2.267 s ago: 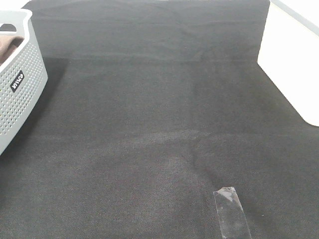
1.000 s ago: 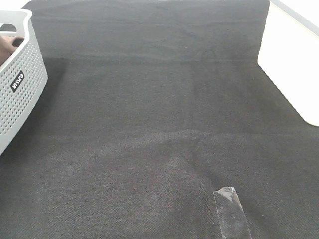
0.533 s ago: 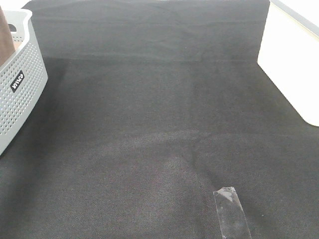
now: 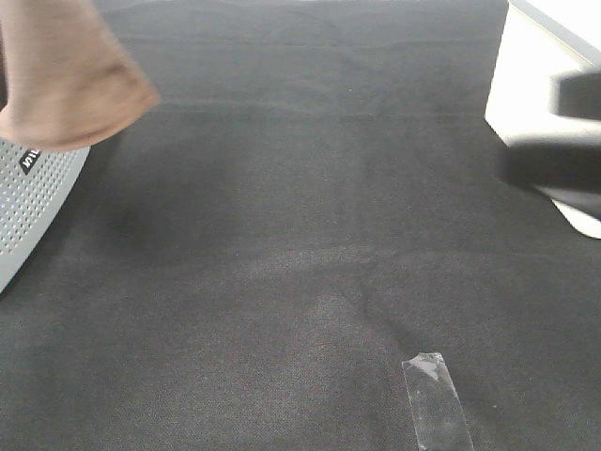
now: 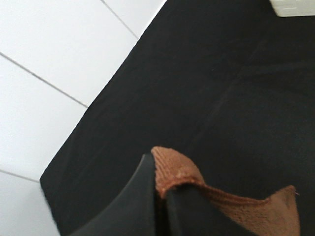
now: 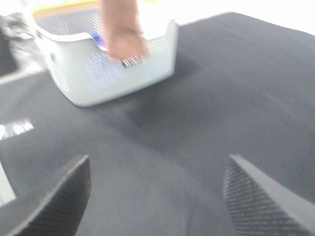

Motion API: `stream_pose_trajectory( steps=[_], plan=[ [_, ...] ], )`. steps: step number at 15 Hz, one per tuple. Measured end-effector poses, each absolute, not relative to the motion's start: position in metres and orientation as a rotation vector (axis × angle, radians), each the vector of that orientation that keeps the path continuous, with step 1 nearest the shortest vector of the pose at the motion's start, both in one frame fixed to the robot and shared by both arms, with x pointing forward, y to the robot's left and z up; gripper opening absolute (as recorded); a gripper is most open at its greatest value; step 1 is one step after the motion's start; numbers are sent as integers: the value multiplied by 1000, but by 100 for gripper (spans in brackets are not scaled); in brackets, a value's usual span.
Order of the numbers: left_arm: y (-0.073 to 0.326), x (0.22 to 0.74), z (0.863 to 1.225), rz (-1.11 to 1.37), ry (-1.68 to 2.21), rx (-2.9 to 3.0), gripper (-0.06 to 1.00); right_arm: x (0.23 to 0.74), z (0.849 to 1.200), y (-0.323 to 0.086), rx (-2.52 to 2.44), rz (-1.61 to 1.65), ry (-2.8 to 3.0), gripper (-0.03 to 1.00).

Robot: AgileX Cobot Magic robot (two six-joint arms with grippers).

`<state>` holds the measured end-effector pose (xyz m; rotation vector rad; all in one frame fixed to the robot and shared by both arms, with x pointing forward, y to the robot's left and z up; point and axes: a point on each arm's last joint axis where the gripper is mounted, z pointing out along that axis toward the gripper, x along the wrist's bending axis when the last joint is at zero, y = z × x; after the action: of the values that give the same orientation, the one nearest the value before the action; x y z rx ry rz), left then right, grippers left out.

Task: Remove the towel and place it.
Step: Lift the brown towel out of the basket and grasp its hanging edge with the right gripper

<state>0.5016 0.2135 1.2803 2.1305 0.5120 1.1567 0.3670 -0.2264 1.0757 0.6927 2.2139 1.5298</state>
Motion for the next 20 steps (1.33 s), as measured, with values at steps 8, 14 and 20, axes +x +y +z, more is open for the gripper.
stream_pose_trajectory(
  steps=[8,14,20],
  plan=[
    [154,505,1269,1049,344,2099,0,476,1058,-182,532,1745,2309,79],
    [117,503,1265,1013,257,2029,0,507,1032,-124,416,1817,2497,79],
    [101,504,1259,985,222,2020,0,523,1021,-115,434,1832,2520,79]
  ],
)
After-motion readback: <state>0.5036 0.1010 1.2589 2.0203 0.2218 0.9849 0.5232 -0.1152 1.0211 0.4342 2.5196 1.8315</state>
